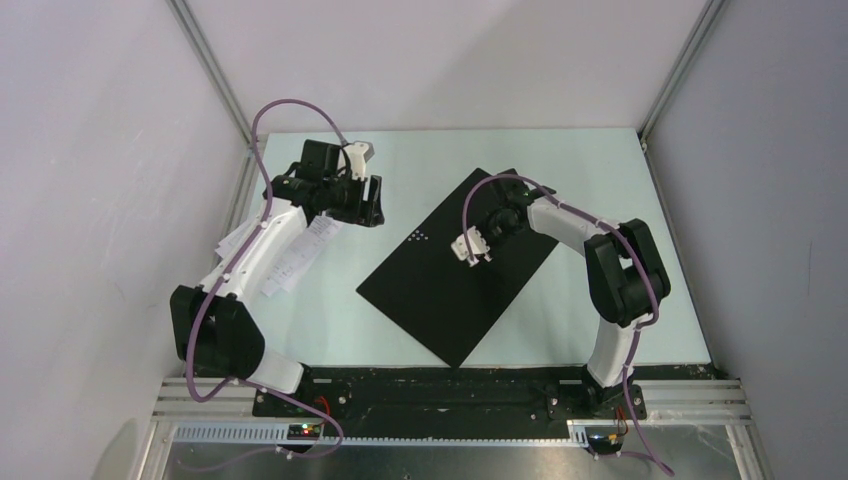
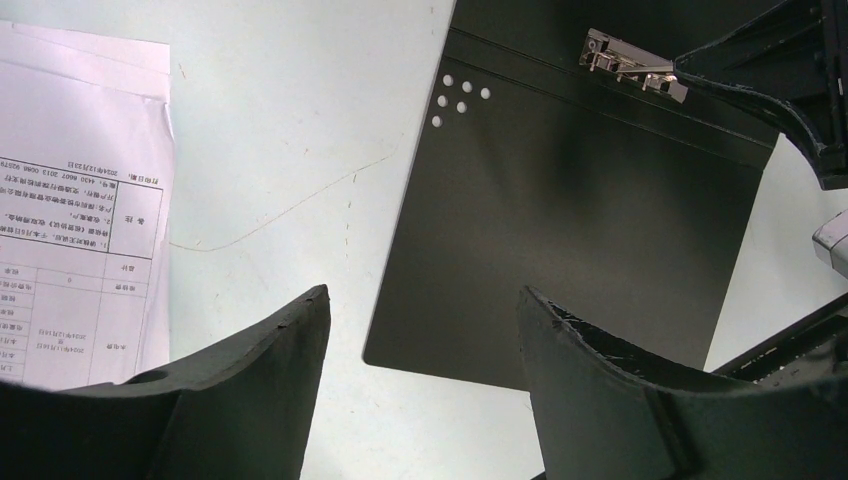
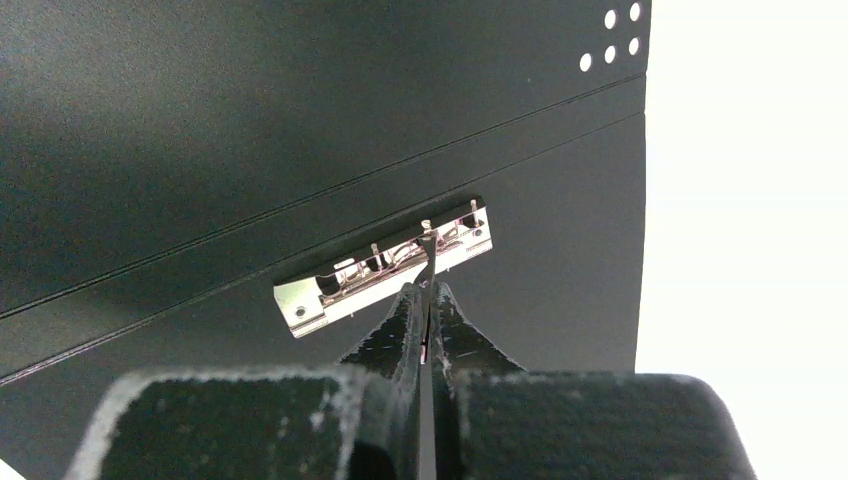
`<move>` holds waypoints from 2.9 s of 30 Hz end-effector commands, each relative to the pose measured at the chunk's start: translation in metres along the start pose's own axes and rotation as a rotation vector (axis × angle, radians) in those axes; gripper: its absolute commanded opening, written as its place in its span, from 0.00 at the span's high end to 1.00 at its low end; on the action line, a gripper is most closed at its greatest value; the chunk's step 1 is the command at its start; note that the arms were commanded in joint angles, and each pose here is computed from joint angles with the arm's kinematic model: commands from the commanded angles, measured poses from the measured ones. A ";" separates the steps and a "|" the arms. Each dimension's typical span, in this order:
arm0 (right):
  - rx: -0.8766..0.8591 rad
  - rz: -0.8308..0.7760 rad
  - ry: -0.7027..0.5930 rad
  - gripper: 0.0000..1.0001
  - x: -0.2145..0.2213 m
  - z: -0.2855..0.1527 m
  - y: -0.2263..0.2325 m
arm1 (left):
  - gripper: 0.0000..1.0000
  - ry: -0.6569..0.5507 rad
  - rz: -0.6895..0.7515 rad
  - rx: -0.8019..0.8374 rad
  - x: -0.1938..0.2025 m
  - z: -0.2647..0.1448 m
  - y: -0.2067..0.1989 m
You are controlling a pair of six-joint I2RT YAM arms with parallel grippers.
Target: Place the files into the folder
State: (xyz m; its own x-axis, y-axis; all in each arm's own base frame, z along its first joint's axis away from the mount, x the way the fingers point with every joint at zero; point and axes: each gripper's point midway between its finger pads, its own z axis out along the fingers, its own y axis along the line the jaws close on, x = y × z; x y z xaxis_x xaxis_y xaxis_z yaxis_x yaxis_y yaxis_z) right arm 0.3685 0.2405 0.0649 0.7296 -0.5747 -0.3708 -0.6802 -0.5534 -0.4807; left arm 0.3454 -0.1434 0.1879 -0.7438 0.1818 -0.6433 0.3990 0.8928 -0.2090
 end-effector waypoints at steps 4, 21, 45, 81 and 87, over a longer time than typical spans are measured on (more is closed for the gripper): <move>0.028 0.134 0.020 1.00 -0.012 -0.019 -0.002 | 0.27 -0.041 0.030 0.020 -0.010 -0.009 -0.004; 0.121 1.116 0.319 1.00 0.004 -0.025 -0.018 | 0.28 0.000 -0.024 0.094 -0.009 0.006 -0.012; 0.092 0.745 0.285 1.00 -0.005 -0.042 -0.019 | 0.29 0.011 -0.048 0.091 -0.008 0.010 -0.011; 0.015 0.577 0.247 1.00 -0.028 -0.051 0.004 | 0.28 0.043 -0.062 0.078 0.006 0.014 -0.008; 0.048 0.548 0.264 1.00 -0.010 -0.040 -0.006 | 0.28 0.047 -0.062 0.068 0.008 0.015 -0.006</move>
State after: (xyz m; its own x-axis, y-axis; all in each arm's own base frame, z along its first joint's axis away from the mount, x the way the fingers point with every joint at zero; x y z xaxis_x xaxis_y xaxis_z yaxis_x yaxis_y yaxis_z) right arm 0.3400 0.2163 0.0901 0.1731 -0.9224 -0.3452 -0.9705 -0.0999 -0.2196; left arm 0.3460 -0.1575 0.1656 -0.8017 0.1659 -0.5743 0.3963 0.8667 -0.3029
